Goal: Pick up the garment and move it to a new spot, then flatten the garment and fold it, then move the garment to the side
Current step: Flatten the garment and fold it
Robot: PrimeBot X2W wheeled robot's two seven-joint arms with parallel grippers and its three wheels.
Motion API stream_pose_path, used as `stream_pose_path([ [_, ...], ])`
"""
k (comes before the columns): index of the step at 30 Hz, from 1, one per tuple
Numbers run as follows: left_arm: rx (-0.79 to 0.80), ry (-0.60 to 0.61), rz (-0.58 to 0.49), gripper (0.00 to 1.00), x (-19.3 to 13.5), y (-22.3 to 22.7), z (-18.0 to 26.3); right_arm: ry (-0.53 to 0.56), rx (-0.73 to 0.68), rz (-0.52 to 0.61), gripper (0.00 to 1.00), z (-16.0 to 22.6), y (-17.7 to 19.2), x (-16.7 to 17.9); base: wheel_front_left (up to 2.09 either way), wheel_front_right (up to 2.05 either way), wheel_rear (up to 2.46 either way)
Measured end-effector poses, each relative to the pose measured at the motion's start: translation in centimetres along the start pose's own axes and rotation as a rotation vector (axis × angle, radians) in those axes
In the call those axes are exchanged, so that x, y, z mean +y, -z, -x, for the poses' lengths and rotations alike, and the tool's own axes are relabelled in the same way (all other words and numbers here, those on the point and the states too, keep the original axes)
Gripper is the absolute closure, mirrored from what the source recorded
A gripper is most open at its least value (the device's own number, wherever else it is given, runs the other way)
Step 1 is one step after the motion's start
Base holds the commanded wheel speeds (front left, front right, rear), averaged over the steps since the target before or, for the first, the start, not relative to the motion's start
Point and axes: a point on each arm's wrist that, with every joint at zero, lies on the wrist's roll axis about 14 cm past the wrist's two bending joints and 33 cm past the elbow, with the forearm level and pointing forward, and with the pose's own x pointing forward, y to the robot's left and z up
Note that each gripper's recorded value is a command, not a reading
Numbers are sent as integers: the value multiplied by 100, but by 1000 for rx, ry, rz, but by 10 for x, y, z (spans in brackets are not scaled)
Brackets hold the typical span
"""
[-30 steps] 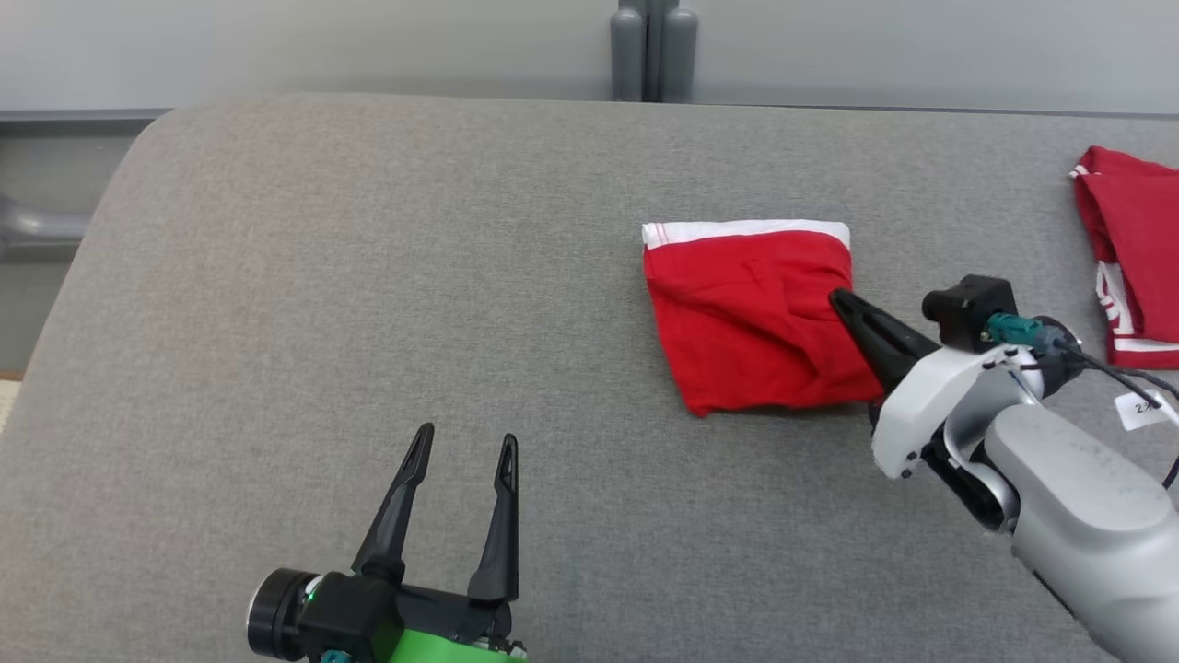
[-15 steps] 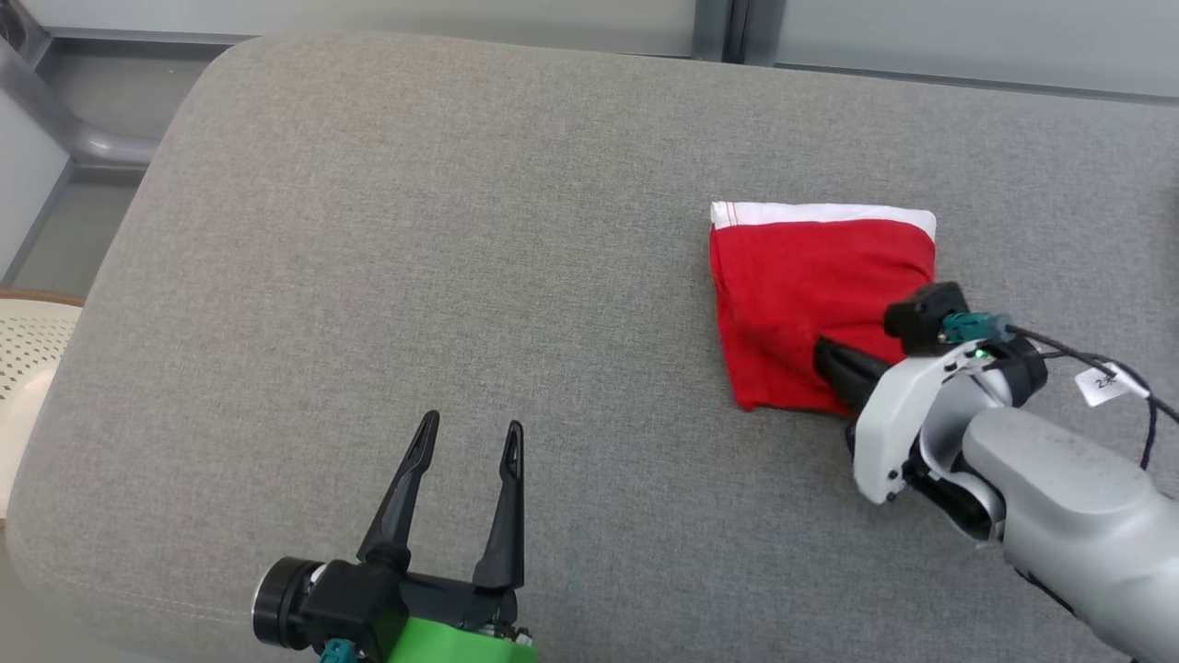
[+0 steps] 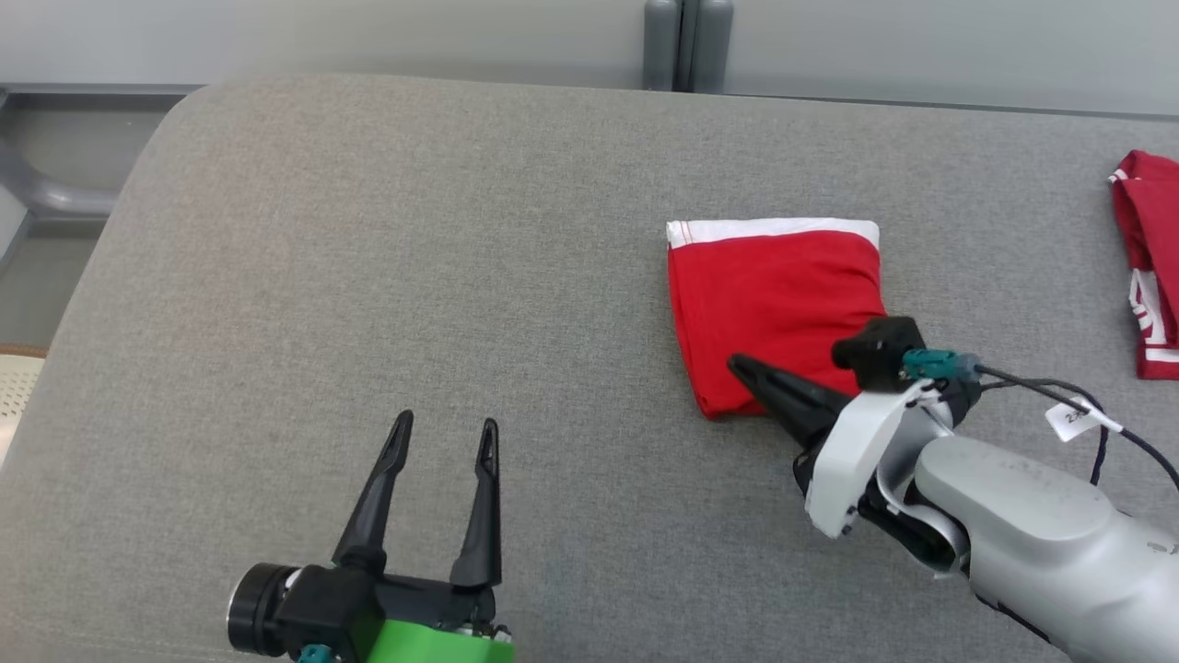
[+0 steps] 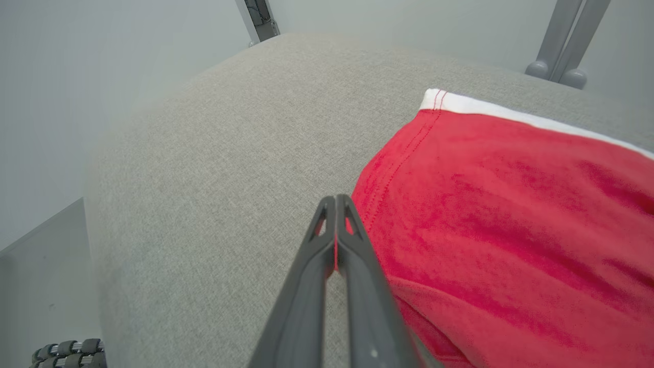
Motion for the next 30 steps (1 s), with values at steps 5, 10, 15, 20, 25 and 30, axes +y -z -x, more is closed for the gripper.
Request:
stream_pose_path([
  [5,-28,-46,14,0,13,-9,0,126,-235,20,0,16,-57,-19,0,0,0],
  [10,-33,-57,10,0,18,-10,1,294,-360,3,0,57,-58,-29,0,0,0],
  [15,-54,-48,5,0,18,-16,-3,432,-419,19,0,96,-50,-26,0,0,0],
  [20,-50,-21,-17,0,12,-15,1,528,-406,29,0,124,-32,-21,0,0,0],
  [25,-52,2,-36,0,6,-16,5,623,-425,24,0,152,-27,-23,0,0,0],
  [30,-35,17,-54,0,3,-12,14,675,-428,27,0,173,-21,-20,0,0,0],
])
